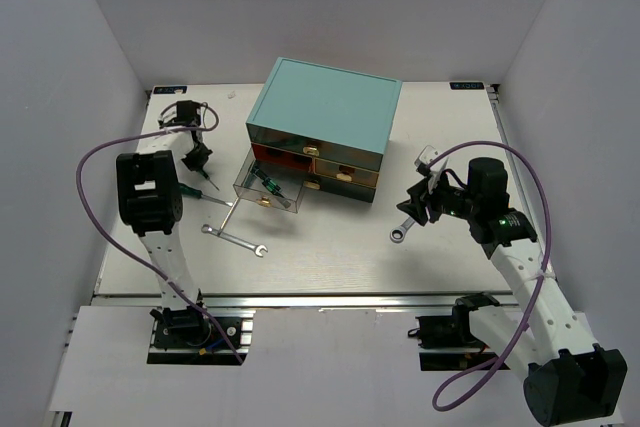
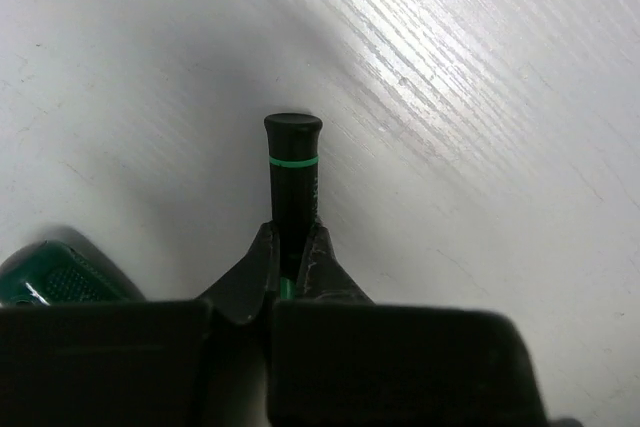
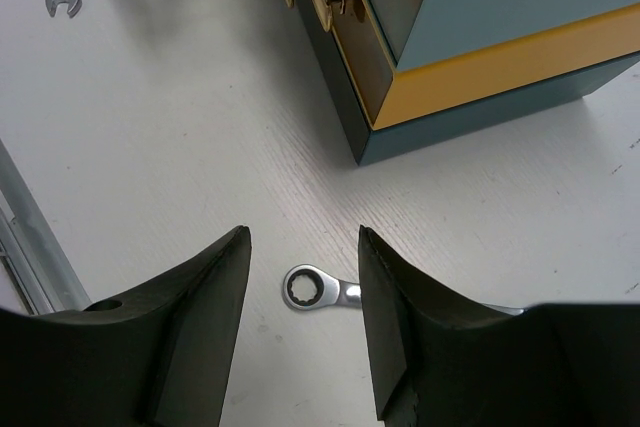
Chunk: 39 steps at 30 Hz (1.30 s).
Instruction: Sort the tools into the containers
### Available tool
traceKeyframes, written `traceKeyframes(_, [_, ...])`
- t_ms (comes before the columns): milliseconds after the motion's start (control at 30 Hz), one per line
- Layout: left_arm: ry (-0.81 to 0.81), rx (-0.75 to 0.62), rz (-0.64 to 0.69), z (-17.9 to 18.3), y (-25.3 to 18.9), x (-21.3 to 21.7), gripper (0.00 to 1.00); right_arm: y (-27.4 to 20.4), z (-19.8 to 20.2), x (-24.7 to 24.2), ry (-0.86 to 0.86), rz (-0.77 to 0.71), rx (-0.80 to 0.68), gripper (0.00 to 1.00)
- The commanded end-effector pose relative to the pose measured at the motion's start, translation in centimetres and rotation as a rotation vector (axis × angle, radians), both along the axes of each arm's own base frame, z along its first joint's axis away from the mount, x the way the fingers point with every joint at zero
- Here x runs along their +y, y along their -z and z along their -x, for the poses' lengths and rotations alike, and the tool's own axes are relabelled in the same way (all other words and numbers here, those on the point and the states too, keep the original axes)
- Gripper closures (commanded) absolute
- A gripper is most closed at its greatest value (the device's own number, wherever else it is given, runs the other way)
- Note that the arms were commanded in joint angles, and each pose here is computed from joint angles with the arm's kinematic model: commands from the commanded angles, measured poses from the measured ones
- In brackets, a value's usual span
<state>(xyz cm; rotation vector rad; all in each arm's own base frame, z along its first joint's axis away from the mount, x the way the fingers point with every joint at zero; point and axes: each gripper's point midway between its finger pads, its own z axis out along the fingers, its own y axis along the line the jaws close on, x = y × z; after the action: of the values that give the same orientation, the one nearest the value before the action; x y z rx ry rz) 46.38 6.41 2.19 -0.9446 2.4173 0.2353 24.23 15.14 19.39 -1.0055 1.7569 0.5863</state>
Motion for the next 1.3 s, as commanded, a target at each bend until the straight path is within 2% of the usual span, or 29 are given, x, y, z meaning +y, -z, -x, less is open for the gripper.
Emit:
traceKeyframes(0, [0.021,0.012,0.054,1.0,-0.2,-1.0,1.0,-1.7,-0.6,-0.1,0.004,0.0,-0.064,0.47])
traceKeyframes(67, [0.023,-0.011,0.068,1.8,-1.0,-1.4,1.0,-1.8,-0.5,-0.2,0.006,-0.001,-0.067,0.47])
traceKeyframes(100, [0.027,-0.068,0.069,1.7,-3.4,-1.5,1.0,-1.9,-0.5,-0.2,0.003,0.001,-0.07,0.47])
traceKeyframes(167, [0.028,-0.104,0.083,2.9,-5.0,-1.8,1.0,-1.9,-0.4,-0.2,0.004,0.001,-0.072,0.44])
traceKeyframes(200, [0.031,-0.184,0.085,3.1,-8.3,-1.9,1.0,-2.0,-0.3,-0.1,0.001,0.001,-0.072,0.42])
traceKeyframes(267, [0.053,-0.271,0.109,3.9,-11.2,-2.6,1.0,-2.0,-0.2,-0.1,-0.002,-0.003,-0.07,0.35])
traceKeyframes(300, [0.059,-0.302,0.12,4.7,-11.9,-3.0,1.0,-2.0,-0.2,-0.1,-0.004,-0.007,-0.07,0.34])
traceKeyframes(333, [0.071,-0.386,0.123,5.4,-15.1,-3.2,1.0,-2.0,-0.2,0.0,-0.005,-0.009,-0.068,0.35])
traceKeyframes(367, [0.081,-0.397,0.146,6.3,-16.0,-3.8,1.0,-2.0,-0.1,0.1,-0.005,-0.015,-0.06,0.38])
traceKeyframes(400, [0.086,-0.411,0.161,7.0,-16.7,-4.1,1.0,-2.0,0.0,0.2,-0.013,-0.021,-0.057,0.44])
traceKeyframes(433, [0.094,-0.427,0.176,7.7,-17.4,-4.5,1.0,-2.0,0.0,0.3,-0.018,-0.026,-0.055,0.67])
traceKeyframes(467, [0.114,-0.496,0.201,8.5,-19.6,-5.1,1.0,-2.0,0.0,0.4,-0.016,-0.031,-0.048,0.82])
traceKeyframes(500, [0.127,-0.503,0.232,9.3,-19.3,-5.8,1.0,-2.1,0.0,0.5,-0.019,-0.037,-0.044,1.0])
traceKeyframes(600, [0.177,-0.651,0.345,10.6,-22.8,-8.1,1.0,-2.3,-0.1,0.5,-0.016,-0.046,-0.043,1.0])
traceKeyframes(733, [0.231,-0.649,0.556,11.7,-22.8,-12.5,1.0,-2.4,-0.3,0.6,-0.011,-0.055,-0.039,1.0])
traceKeyframes(767, [0.269,-0.633,0.608,12.0,-22.6,-15.1,1.0,-2.5,-0.4,0.6,-0.009,-0.059,-0.038,1.0])
traceKeyframes(867, [0.285,-0.617,0.639,12.4,-21.9,-18.6,1.0,-2.7,-0.4,0.8,-0.009,-0.069,-0.036,0.99])
traceKeyframes(967, [0.257,-0.588,0.669,12.2,-20.3,-20.5,1.0,-2.7,-0.3,0.8,-0.011,-0.072,-0.039,0.95])
traceKeyframes(1267, [0.054,-0.583,0.681,11.2,-17.0,-20.4,0.98,-2.4,0.5,0.7,-0.016,-0.076,-0.028,0.89])
